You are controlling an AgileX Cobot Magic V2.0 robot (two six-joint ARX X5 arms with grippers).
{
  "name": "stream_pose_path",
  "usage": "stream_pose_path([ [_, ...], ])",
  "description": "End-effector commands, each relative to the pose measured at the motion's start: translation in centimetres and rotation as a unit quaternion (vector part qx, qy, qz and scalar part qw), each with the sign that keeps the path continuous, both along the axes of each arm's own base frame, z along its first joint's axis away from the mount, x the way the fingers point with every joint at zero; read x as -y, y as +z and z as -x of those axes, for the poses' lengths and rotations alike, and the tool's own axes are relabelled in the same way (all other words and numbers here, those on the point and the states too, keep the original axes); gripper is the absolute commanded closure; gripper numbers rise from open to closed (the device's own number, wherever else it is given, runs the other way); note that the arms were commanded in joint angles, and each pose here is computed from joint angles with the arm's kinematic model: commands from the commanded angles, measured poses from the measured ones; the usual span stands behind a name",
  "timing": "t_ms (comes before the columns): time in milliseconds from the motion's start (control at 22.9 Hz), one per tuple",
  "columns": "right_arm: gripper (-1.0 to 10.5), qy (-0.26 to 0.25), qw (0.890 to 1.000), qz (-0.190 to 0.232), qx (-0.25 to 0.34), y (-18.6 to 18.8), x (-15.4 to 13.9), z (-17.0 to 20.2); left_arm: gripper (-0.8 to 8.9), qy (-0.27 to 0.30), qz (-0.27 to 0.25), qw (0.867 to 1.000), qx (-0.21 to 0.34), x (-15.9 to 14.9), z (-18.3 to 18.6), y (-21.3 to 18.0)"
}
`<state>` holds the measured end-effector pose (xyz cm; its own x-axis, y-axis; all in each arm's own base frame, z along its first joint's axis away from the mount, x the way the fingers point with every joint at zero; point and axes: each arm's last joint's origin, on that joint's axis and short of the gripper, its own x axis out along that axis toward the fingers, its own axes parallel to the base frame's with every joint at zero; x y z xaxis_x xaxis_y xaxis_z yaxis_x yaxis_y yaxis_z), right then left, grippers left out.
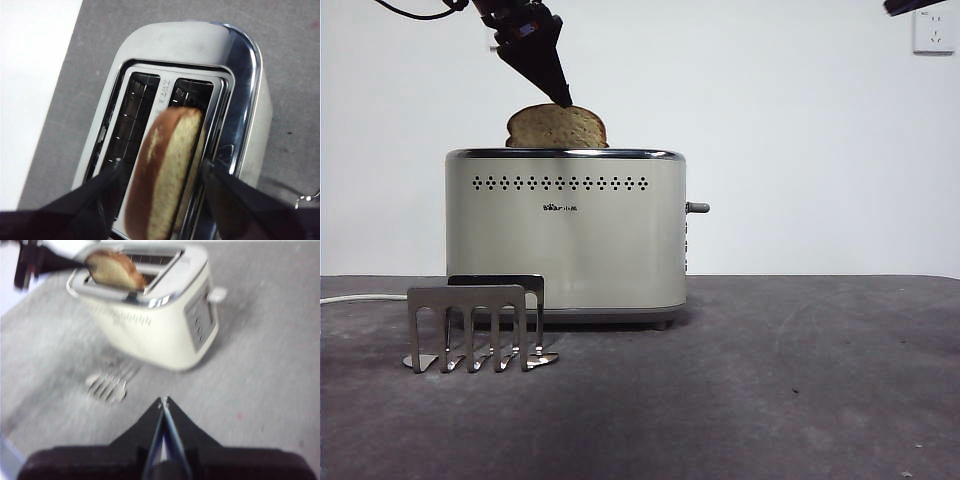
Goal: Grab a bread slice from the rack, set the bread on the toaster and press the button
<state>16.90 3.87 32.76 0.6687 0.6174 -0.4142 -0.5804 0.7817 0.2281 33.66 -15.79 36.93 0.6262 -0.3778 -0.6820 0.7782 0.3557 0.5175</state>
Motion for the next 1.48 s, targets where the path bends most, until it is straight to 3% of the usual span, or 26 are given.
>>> stream_pose_path([
  [44, 9.6, -0.008, 1.000, -0.016, 0.001, -0.1, -0.2, -1.2, 5.22, 0.031, 0.030, 0.999, -0.011, 0.0, -0.1, 0.0],
  [175, 9.6, -0.016, 0.999, -0.035, 0.008, -0.4, -0.5, -3.1, 5.21, 0.067, 0.067, 0.995, -0.024, -0.2, 0.3, 0.5],
  [393, 9.6, -0.033, 0.996, -0.083, 0.006, -1.6, -1.1, -7.4, 5.21, 0.146, 0.163, 0.974, -0.056, -1.5, 3.2, 3.5],
  [524, 9.6, -0.014, 0.992, -0.125, -0.025, -2.9, -1.7, -10.5, 5.22, 0.160, 0.198, 0.963, -0.091, -3.0, 6.7, 5.5],
  [654, 9.6, -0.006, 0.989, -0.136, -0.051, -3.5, -2.2, -13.6, 5.22, 0.152, 0.235, 0.953, -0.114, -4.1, 9.7, 7.2],
  [1003, 9.6, 0.004, 0.985, -0.146, -0.089, -4.8, -3.8, -19.0, 5.25, 0.131, 0.265, 0.949, -0.109, -6.1, 14.4, 9.6],
  [1483, 9.6, 0.024, 0.983, -0.137, -0.120, -8.4, -6.8, -23.8, 5.27, 0.113, 0.273, 0.945, -0.141, -6.8, 16.3, 9.9],
])
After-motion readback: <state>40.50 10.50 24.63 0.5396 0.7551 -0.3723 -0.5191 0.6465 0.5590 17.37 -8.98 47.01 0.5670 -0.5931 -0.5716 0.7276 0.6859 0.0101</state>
